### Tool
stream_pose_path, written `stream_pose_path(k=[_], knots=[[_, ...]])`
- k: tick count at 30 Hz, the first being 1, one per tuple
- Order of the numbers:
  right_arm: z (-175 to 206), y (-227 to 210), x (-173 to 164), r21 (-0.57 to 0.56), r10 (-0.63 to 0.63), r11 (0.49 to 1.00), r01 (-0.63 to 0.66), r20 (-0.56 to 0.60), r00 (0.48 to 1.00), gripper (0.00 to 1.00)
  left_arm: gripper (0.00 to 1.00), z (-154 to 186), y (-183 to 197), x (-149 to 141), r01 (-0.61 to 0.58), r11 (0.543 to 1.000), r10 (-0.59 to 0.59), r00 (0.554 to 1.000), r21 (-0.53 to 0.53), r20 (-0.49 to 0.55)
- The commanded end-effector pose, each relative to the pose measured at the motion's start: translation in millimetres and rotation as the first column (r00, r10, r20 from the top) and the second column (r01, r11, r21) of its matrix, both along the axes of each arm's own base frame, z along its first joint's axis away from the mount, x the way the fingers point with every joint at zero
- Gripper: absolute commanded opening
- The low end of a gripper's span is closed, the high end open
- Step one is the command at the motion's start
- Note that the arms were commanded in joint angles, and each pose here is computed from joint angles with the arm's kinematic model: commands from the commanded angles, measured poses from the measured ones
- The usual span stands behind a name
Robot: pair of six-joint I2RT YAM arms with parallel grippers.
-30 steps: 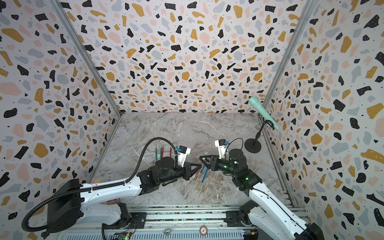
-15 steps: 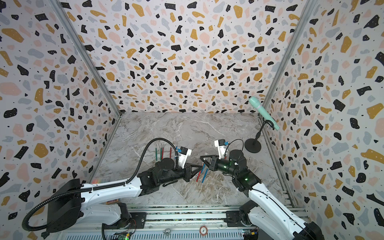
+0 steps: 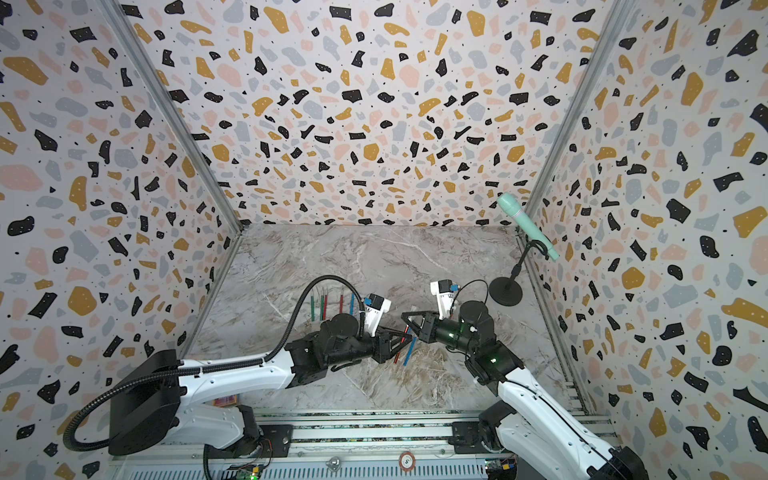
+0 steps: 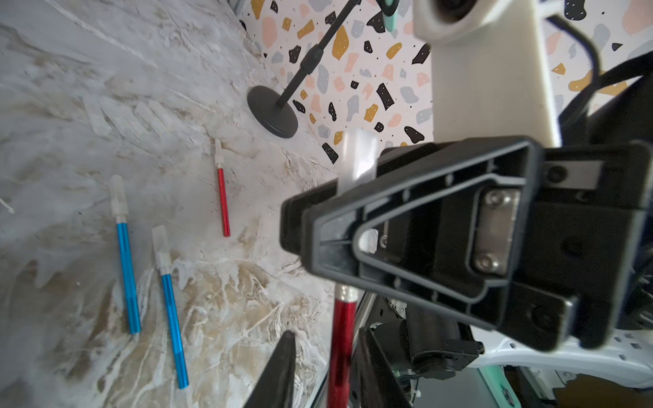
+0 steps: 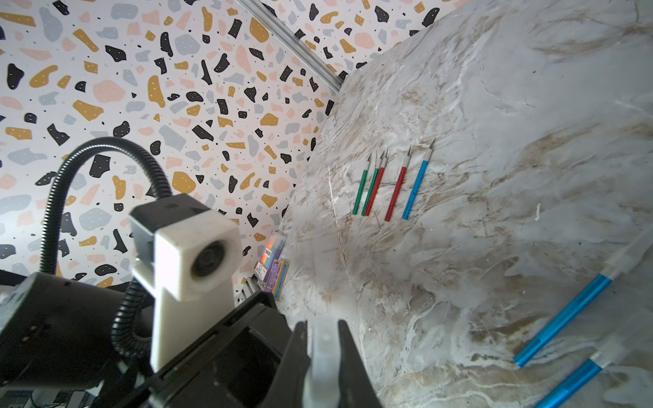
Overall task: Remove protective caps from carving knives
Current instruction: Remove the protective sleeve from the carving knife.
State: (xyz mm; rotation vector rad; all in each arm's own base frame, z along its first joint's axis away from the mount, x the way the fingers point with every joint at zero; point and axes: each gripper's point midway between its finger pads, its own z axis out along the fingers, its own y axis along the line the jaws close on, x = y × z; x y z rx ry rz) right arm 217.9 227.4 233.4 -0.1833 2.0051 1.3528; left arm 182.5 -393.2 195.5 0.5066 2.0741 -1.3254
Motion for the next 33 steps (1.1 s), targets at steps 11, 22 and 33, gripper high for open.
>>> stream_pose_path(k=[11,22,33], knots=[[4.8,-6.3,2.6,-0.056,-0.016,0.998,0.018,0.033,0.999,0.00,0.17,15.7,-5.6,-3.0,0.048,0.998,-0.049,0.997,0.031,0.063],[12.6,-7.3,5.2,-0.062,-0.017,0.998,0.020,0.050,0.999,0.00,0.11,2.2,-13.1,-11.4,0.108,0.993,-0.109,0.994,0.046,0.016],[7.4,-10.8,6.5,-0.070,-0.032,0.997,0.035,0.048,0.998,0.00,0.00,-3.6,-14.6,-10.2,0.099,0.994,-0.100,0.995,0.053,0.005]])
